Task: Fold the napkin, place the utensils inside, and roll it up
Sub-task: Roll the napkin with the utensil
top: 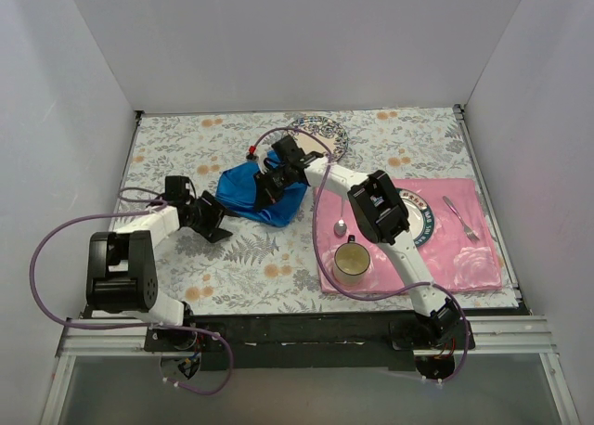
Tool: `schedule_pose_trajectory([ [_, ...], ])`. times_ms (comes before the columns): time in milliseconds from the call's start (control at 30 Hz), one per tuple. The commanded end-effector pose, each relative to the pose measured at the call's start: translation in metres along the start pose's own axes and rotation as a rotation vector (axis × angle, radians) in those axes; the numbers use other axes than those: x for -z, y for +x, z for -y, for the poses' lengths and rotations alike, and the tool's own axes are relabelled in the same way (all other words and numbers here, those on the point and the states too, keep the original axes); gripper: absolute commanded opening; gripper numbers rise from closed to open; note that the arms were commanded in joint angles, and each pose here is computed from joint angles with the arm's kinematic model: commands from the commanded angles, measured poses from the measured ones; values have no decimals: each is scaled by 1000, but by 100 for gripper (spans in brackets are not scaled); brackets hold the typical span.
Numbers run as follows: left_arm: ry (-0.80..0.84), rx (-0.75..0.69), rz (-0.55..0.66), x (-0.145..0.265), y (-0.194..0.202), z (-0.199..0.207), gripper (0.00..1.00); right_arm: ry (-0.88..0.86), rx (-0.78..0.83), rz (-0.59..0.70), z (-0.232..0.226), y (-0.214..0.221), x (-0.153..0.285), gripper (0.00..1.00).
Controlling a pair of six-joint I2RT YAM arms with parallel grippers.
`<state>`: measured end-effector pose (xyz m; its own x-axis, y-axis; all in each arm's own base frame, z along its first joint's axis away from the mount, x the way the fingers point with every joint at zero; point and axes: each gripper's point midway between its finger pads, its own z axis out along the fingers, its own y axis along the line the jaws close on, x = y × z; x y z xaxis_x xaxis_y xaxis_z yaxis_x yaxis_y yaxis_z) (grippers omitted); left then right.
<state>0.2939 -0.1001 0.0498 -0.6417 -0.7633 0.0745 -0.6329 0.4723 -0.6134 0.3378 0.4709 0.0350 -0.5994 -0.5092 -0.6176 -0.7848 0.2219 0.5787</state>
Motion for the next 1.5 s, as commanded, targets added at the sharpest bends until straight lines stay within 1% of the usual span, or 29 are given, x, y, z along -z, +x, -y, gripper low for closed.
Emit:
schedule_pose_trajectory([
  [0,139,-80,11,3,-12,51,56,-93,8,15,-19,-12,2,5],
  [67,150,-79,14,-2,-19,59,55,-93,5,13,-18,-10,3,9],
  [133,155,-81,19,-5,-24,64,50,-90,4,14,-16,-10,4,11],
  [267,172,-70,37,-15,-38,76,47,-84,4,20,-16,-13,4,15],
  [367,157,-59,29,-26,-45,75,44,-78,3,21,-16,-14,5,17],
  [433,161,-60,37,-30,-49,77,44,-69,3,20,-17,-16,8,19],
  [467,157,-61,40,-31,-51,77,43,-63,5,19,-16,-17,9,23],
  [533,148,-66,51,-35,-56,77,43,-8,9,12,-13,-20,15,27],
  [567,143,-63,54,-36,-57,76,43,16,15,10,-12,-23,18,35],
  [633,137,-58,53,-39,-58,75,43,108,16,2,-9,-30,32,43],
  [667,137,-55,54,-40,-58,75,43,136,48,-3,-8,-33,38,50],
  [700,139,-53,56,-40,-59,76,43,185,75,9,-9,-42,49,53],
  [733,135,-47,56,-41,-60,74,43,205,76,-5,-11,-41,55,56],
  [767,137,-49,61,-41,-61,76,43,224,100,-9,-12,-42,60,62],
  [833,136,-43,63,-43,-62,76,43,282,130,-13,-16,-46,74,66],
  [867,138,-43,68,-42,-64,78,43,303,127,-36,-15,-37,75,69],
  [900,139,-42,72,-42,-65,79,43,331,157,-39,-22,-37,81,71],
  [933,136,-39,72,-43,-65,79,43,336,171,-47,-26,-33,81,76],
  [967,133,-40,74,-44,-66,78,43,344,167,-72,-24,-18,77,78],
  [1000,134,-41,75,-44,-66,78,43,354,204,-63,-35,-21,80,79],
  [1100,126,-37,75,-45,-66,76,42,370,236,-61,-45,-9,79,81],
  [1133,126,-34,76,-45,-67,76,42,372,243,-66,-46,-4,78,84],
  [1167,125,-35,76,-45,-67,76,42,373,251,-67,-47,-1,77,84],
  [1233,127,-37,77,-45,-67,76,42,367,274,-90,-49,11,72,93],
  [1333,130,-37,77,-45,-67,77,42,419,332,-93,-45,18,66,93],
  [1433,137,-40,78,-43,-67,80,42,505,391,-74,-37,19,61,92],
  [1467,138,-43,77,-43,-67,80,42,578,411,-68,-28,16,65,91],
])
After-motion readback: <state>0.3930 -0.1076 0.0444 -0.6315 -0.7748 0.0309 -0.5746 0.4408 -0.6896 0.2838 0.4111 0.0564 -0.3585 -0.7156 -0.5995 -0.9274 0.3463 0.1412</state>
